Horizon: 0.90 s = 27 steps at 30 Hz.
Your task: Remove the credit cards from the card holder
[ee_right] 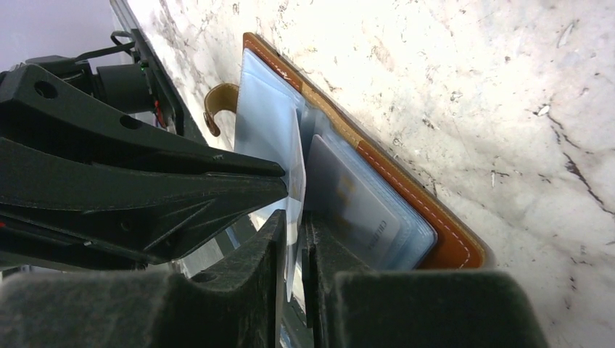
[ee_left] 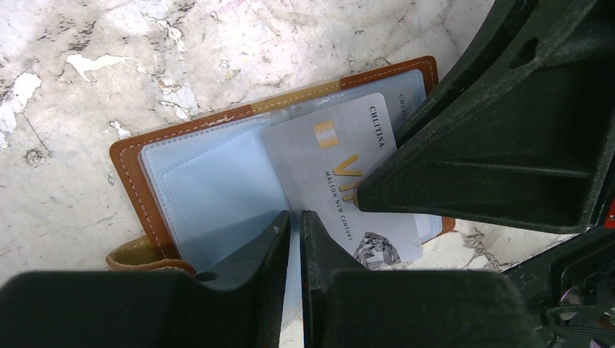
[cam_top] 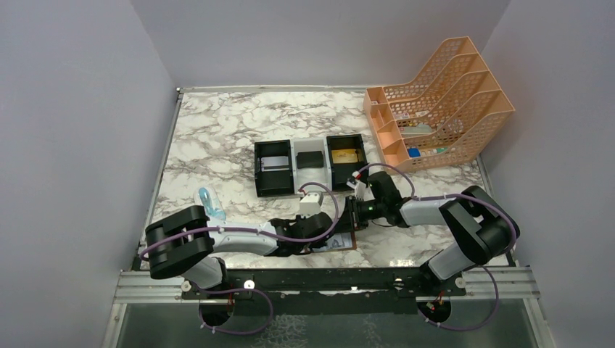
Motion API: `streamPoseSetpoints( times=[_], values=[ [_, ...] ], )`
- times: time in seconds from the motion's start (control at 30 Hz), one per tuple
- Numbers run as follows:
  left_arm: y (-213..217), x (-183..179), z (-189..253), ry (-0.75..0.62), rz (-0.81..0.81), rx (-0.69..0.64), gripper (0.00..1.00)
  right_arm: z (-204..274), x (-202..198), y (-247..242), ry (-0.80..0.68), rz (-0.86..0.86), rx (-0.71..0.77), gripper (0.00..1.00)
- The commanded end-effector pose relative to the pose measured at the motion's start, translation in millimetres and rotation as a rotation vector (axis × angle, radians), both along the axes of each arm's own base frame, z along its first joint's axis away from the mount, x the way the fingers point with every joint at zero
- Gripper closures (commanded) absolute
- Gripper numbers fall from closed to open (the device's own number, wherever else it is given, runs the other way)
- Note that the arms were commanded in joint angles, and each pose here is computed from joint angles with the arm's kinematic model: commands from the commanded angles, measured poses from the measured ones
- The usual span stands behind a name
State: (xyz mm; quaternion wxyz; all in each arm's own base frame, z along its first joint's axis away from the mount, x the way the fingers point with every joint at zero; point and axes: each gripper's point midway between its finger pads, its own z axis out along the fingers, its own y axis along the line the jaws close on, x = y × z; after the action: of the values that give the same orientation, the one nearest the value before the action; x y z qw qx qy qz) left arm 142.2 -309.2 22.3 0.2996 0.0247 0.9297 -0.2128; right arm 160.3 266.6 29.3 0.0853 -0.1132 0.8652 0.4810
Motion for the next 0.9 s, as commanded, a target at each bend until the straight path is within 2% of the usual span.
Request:
streamPoseSetpoints(
  times=[0.0,0.23,0.37,0.43,0.7,0.87],
  values=[
    [17.7,-4.2,-10.5,0.003,0.011,0.062,0.85,2.6,4.0,5.9,-0.038,0.018,0.005,0.87],
    [18.3,-3.2,-6.0,-0.006,0.018,0.048,0.85,-2.6,-0.5,7.7,-0.048,0.035,-0.033,0.89],
    [19.3,-3.1,-4.6,-0.008,0.021,0.043,0.85,-4.3,2.0,5.2,-0.059,0.001,-0.058,0.98],
    [20.6,-3.6,-4.4,-0.009,0.023,0.043,0.85,-3.0,5.6,2.4,-0.079,-0.018,-0.078,0.99],
    [28.6,-2.4,2.4,-0.023,0.041,0.039,0.84,31.1,36.3,-26.7,-0.279,-0.183,-0.223,0.99],
    [27.7,-0.6,16.0,-0.045,0.030,0.021,0.78,60.1,39.8,-35.7,-0.379,-0.216,-0.212,0.99]
  ],
)
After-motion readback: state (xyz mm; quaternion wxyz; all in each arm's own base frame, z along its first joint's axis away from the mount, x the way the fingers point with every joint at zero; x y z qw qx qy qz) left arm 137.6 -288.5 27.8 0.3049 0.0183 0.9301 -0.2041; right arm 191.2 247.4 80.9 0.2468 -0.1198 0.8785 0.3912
